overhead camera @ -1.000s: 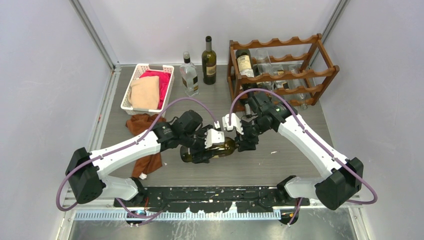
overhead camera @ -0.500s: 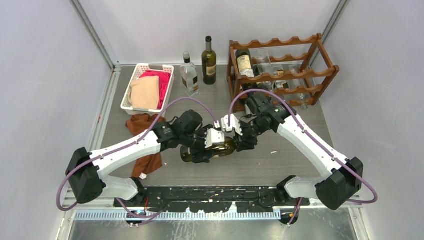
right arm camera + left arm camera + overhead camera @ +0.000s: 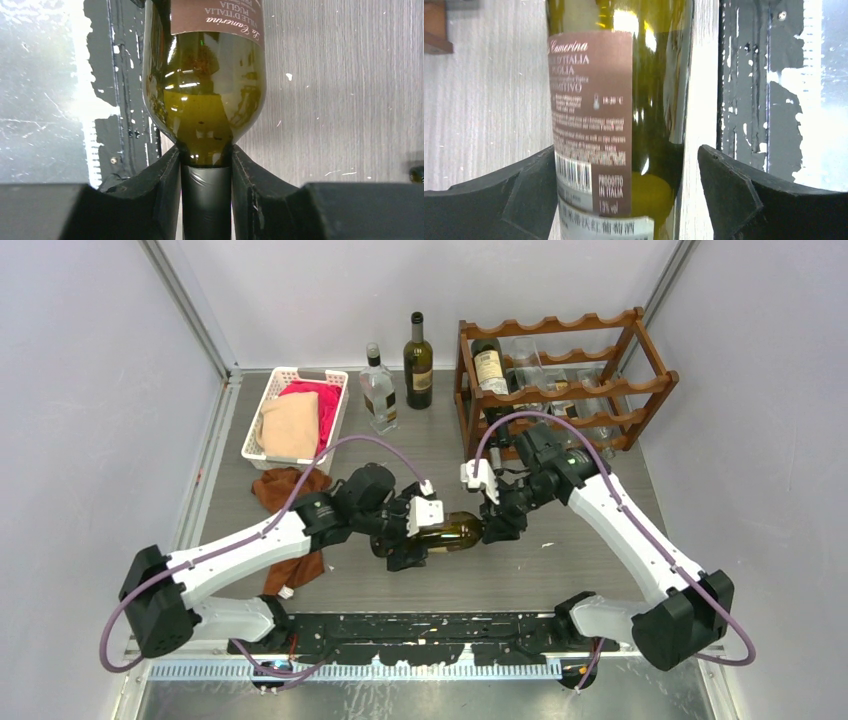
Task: Put the wine bottle on the wine rack
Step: Pick up the wine bottle from the center of the board.
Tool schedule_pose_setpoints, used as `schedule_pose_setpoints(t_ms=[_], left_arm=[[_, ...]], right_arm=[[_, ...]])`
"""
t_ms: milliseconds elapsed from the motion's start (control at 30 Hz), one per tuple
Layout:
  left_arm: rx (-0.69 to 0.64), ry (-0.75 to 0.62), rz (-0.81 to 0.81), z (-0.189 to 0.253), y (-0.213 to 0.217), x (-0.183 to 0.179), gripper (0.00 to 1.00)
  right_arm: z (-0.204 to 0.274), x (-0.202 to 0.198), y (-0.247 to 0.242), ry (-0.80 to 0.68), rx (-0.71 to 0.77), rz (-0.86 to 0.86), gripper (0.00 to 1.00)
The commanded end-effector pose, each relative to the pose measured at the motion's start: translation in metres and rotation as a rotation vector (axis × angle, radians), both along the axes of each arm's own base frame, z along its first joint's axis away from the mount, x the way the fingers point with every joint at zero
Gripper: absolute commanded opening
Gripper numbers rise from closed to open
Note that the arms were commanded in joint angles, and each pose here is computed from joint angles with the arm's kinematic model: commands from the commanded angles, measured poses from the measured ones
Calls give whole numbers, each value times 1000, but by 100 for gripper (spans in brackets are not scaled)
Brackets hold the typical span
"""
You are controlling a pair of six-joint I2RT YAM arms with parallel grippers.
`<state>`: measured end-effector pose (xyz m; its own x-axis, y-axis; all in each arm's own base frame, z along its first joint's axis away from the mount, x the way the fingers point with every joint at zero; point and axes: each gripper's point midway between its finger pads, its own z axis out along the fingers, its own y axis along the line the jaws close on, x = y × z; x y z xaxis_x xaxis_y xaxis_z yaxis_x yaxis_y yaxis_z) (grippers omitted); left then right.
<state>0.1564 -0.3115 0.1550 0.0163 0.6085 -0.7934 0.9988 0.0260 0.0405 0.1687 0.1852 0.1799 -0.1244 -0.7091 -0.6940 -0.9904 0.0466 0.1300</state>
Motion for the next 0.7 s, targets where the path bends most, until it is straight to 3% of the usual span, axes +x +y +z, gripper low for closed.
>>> schedule_pose_setpoints(t_ms=[0,433,667], left_arm=[[-192,-65,-25,54,-8,-9,100],[-404,-249,121,162,54,-27,100],[-293,-224,336,129,77,-4,100]], right_arm=[[27,-1,-6,-19,106,-80,1],[54,-15,-65,30,86,-268,1],[63,0,-111,-8,-27,-509,1]])
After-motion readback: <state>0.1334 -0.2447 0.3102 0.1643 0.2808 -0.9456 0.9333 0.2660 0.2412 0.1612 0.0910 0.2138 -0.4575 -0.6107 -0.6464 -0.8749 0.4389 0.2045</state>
